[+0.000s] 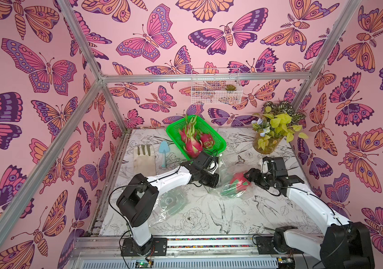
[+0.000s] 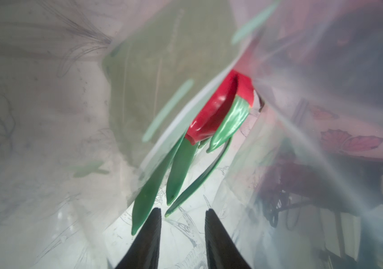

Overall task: Open the zip-top bag and take out the dragon fruit
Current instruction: Adjust the zipper food storage bag at the center of the board.

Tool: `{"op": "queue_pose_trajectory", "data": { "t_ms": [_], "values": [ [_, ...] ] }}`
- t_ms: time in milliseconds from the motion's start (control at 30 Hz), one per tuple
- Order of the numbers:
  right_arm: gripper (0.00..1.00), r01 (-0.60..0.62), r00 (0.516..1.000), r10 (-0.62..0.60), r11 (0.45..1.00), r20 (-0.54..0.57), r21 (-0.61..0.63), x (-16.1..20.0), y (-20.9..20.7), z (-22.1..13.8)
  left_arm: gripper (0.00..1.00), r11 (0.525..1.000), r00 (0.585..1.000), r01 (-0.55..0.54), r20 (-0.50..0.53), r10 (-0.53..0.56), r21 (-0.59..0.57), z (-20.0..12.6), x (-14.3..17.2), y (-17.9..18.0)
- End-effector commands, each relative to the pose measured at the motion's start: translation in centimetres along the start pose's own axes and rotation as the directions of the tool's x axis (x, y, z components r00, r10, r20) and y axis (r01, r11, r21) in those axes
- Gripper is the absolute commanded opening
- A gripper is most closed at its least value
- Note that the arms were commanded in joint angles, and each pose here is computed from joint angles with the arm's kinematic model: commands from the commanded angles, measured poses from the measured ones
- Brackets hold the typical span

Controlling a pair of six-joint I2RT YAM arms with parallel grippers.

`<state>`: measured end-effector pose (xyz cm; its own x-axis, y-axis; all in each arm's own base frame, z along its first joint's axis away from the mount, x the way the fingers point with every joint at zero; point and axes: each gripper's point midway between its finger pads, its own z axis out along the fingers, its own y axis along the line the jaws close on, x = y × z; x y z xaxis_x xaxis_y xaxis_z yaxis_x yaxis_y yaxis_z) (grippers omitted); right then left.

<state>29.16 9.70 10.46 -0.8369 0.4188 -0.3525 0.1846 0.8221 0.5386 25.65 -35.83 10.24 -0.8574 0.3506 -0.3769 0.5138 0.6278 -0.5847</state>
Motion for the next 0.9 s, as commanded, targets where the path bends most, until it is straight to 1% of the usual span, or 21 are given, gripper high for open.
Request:
{"op": "queue_pose_trajectory", "data": {
  "t_ms": [0,433,600,733,867],
  "values": [
    [0.7,-0.005,1.0,0.005,1.0,-0.012,-0.008,0.1,-0.3,0.7,0.35,0.999,1.0,0.01,-0.014,-0.01,-0.045,0.7,1.2,1.5],
    [0.66,0.001,1.0,-0.001,1.0,-0.022,0.004,0.2,-0.6,1.0,0.34,0.998,0.999,0.028,-0.016,-0.029,-0.06,2.1,1.8,2.7],
    [0.65,-0.002,1.0,0.002,1.0,-0.025,0.005,0.2,-0.7,1.1,0.36,0.999,1.0,0.003,0.009,-0.003,-0.047,2.1,1.3,2.5],
    [0.65,-0.004,1.0,0.004,1.0,-0.027,0.005,0.2,-0.7,1.1,0.39,1.0,1.0,-0.018,0.007,0.018,-0.009,2.7,1.3,1.9],
    [0.65,-0.008,1.0,0.009,1.0,-0.03,0.007,0.2,-0.8,1.1,0.39,0.999,0.999,-0.035,0.004,0.035,-0.005,3.3,1.4,2.0]
  ]
}}
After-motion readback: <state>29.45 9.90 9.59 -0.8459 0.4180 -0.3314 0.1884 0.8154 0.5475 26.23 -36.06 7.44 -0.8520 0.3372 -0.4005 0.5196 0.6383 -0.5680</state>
